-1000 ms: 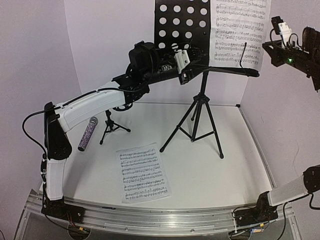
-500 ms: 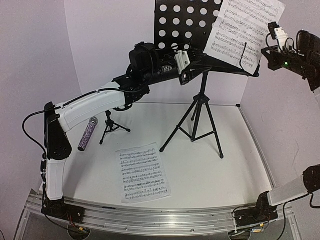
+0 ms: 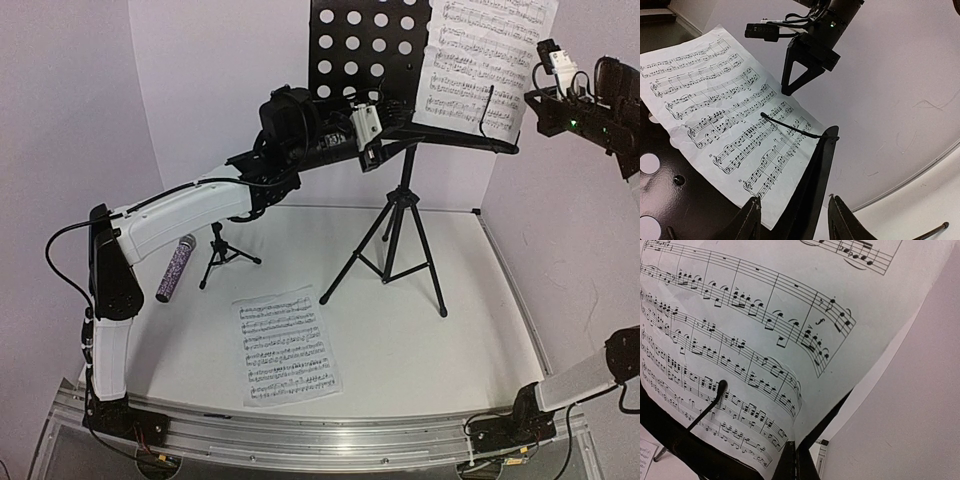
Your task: Set up the instrument practice props
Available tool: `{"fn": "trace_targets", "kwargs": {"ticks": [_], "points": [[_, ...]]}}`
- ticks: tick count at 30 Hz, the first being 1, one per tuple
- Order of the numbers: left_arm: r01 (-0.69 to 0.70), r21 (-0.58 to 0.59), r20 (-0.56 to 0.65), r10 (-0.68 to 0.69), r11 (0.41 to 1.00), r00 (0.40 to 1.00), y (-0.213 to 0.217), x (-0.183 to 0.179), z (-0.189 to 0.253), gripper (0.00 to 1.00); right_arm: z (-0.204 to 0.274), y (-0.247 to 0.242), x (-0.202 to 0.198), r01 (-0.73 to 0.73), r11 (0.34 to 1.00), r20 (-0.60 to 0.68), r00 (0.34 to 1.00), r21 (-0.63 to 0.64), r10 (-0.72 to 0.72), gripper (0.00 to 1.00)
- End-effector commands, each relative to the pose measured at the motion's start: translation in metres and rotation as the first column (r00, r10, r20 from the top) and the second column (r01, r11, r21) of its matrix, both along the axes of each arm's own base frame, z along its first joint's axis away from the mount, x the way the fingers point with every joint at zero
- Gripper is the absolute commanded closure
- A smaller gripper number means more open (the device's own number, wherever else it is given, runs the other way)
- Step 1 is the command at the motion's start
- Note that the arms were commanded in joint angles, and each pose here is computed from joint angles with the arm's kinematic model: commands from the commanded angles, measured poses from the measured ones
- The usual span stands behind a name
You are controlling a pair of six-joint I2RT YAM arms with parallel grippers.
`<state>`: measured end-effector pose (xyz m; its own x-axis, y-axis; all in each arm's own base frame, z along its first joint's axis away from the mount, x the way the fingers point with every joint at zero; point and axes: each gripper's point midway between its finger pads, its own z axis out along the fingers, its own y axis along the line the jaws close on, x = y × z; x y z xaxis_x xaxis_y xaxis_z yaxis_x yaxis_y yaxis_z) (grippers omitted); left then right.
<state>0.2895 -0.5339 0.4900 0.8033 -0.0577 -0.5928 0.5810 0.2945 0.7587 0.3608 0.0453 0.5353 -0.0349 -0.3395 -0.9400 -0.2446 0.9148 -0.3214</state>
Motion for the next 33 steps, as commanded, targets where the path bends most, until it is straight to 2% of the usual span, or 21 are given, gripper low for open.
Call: {"fn": "trace_targets", "kwargs": {"ticks": [1, 29, 33], "points": [[-0.005, -0.024, 0.025, 0.005, 1.0, 1.0, 0.0047, -0.0034, 0.01, 0.55, 0.0164, -0.004, -0.0008, 0.016, 1.0, 0.049, 0.999, -0.009, -0.016, 1.0], [-0.005, -0.019, 0.015, 0.006, 1.0, 1.0, 0.0055, -0.0038, 0.0105, 0.55, 0.0146, -0.005, -0.0011, 0.021, 1.0, 0.047, 0.999, -0.016, -0.02, 1.0], [-0.005, -0.018, 0.012, 0.006, 1.0, 1.0, 0.0067, -0.0045, 0.0112, 0.55, 0.0189, -0.007, -0.0042, 0.034, 0.999, 0.059, 0.998, -0.017, -0.033, 0.84]]}}
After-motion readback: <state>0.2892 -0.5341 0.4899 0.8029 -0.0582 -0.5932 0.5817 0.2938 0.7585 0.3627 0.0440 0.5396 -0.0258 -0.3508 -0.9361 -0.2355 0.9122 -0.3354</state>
